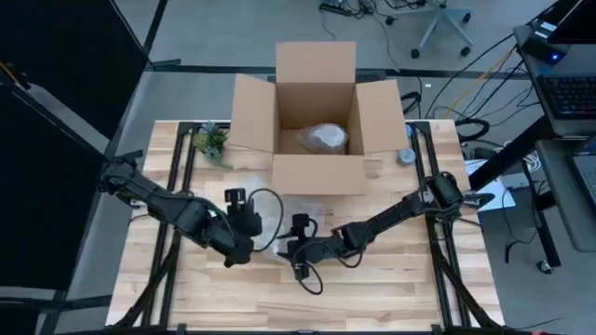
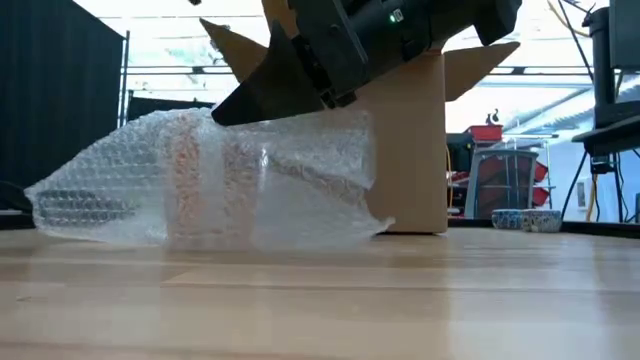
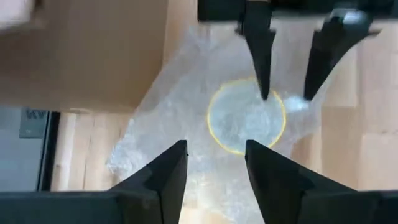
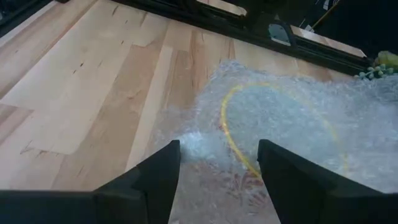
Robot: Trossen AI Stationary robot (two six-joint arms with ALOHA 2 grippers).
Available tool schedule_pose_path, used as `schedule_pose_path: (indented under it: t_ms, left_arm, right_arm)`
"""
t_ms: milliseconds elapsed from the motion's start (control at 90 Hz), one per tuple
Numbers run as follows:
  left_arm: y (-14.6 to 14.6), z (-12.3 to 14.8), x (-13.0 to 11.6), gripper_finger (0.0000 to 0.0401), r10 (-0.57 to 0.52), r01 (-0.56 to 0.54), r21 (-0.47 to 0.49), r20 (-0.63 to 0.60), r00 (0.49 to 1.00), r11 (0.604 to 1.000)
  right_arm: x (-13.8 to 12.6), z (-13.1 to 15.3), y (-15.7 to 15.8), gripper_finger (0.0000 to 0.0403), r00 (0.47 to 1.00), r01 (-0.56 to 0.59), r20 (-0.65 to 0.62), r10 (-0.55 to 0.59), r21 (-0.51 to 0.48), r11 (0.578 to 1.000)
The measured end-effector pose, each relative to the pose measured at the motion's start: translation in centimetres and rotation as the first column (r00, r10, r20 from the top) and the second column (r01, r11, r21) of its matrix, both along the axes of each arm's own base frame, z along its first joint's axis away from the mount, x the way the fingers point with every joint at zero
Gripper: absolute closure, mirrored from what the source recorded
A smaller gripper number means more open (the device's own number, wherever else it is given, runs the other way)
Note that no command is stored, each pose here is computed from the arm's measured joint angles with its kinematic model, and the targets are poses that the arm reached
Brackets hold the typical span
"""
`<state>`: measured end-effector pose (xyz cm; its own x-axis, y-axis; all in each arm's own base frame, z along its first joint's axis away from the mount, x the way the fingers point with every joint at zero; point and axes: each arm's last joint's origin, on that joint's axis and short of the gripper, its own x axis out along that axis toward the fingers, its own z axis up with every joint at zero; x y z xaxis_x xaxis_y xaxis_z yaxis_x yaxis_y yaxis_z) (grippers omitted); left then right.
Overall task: Wrap mug
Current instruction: Wrap the orange mug with bubble wrap
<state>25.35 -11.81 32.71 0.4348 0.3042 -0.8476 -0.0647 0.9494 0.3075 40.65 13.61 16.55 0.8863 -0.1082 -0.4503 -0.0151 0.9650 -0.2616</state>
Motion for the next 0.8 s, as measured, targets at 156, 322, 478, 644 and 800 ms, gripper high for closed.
schedule_pose_path:
  t_ms: [156,322,478,644,800]
  left_arm:
    - [-1.0,-4.4,0.8,0.0260,-0.134,0.136,-0.149,0.020,0.991,0.979]
    - [-1.2,-7.1,0.8,0.0271,-0.229,0.227,-0.204,0.014,0.973,0.952]
    - [-0.3,-8.6,1.2,0.0272,-0.256,0.256,-0.174,0.024,0.966,0.951]
    - [0.8,-9.9,2.0,0.0272,-0.268,0.268,-0.159,0.024,0.963,0.950]
    - [1.1,-11.7,2.5,0.0272,-0.290,0.293,-0.192,0.045,0.956,0.937]
  right_arm:
    - [0.0,0.0,0.0,0.0202,1.000,0.000,0.000,0.000,0.000,1.000]
    - [0.0,0.0,0.0,0.0202,1.000,0.000,-0.002,0.000,0.000,1.000]
    - [0.0,0.0,0.0,0.0202,1.000,0.000,-0.003,0.000,-0.001,1.000]
    - [0.0,0.0,-0.1,0.0202,1.000,0.001,-0.003,-0.001,-0.001,1.000]
    - [0.0,0.0,-0.2,0.0202,1.000,0.004,-0.002,-0.004,0.001,1.000]
